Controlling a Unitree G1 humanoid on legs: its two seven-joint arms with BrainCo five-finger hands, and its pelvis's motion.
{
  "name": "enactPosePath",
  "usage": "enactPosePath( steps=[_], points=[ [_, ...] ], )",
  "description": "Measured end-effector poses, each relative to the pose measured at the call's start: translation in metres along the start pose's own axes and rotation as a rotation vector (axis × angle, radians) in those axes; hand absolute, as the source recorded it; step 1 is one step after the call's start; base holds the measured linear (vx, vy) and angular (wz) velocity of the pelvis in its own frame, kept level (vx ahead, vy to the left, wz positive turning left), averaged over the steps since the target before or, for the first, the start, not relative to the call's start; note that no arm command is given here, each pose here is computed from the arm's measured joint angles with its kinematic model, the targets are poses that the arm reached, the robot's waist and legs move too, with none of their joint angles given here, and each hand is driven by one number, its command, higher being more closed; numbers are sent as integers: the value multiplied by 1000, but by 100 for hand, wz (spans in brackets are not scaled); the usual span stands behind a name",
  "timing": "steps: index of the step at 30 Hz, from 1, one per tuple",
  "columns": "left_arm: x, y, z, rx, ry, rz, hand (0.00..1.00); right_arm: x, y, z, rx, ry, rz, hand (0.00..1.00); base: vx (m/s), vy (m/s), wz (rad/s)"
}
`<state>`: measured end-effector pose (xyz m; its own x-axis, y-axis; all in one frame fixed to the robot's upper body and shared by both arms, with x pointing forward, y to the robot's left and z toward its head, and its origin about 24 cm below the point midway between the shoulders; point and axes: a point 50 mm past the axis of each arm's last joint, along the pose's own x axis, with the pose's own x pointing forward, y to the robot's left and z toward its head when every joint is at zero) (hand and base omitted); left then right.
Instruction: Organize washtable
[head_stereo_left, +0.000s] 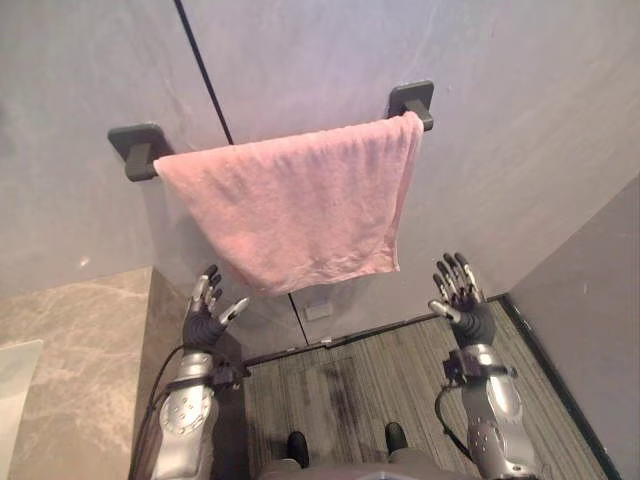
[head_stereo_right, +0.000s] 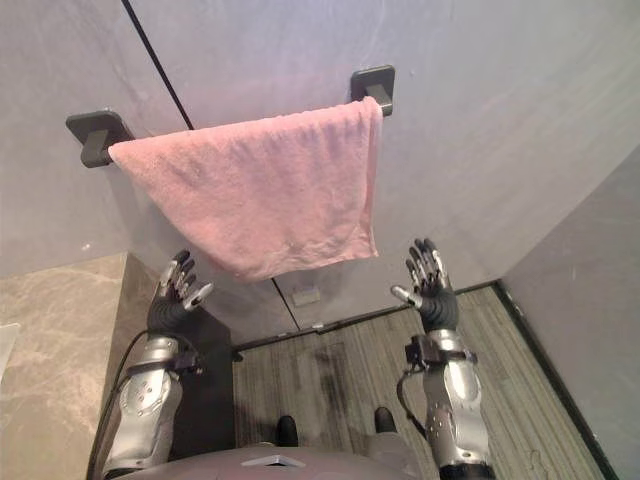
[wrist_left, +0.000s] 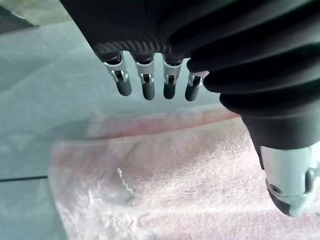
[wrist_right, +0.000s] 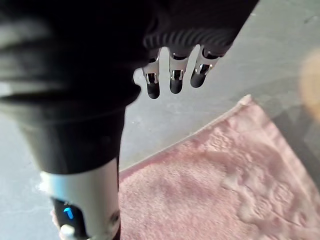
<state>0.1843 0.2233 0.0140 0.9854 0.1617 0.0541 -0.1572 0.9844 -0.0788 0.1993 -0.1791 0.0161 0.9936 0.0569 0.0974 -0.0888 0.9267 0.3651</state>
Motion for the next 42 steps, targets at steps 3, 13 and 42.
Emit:
enactPosePath(
  steps=[3, 13, 42],
  points=[
    [-5, 7, -2, -127, 5, -47, 0, -9, 6, -10, 4, 57, 66, 0, -17, 4, 4],
    [3, -45, -5, -492, -9, -426, 0, -5, 39, -21, 10, 125, 301, 0, -7, 0, 5],
    [76, -116, 56, -631, -236, -656, 0, 93, 80, -1, -65, 41, 403, 0, -10, 1, -1]
  ],
)
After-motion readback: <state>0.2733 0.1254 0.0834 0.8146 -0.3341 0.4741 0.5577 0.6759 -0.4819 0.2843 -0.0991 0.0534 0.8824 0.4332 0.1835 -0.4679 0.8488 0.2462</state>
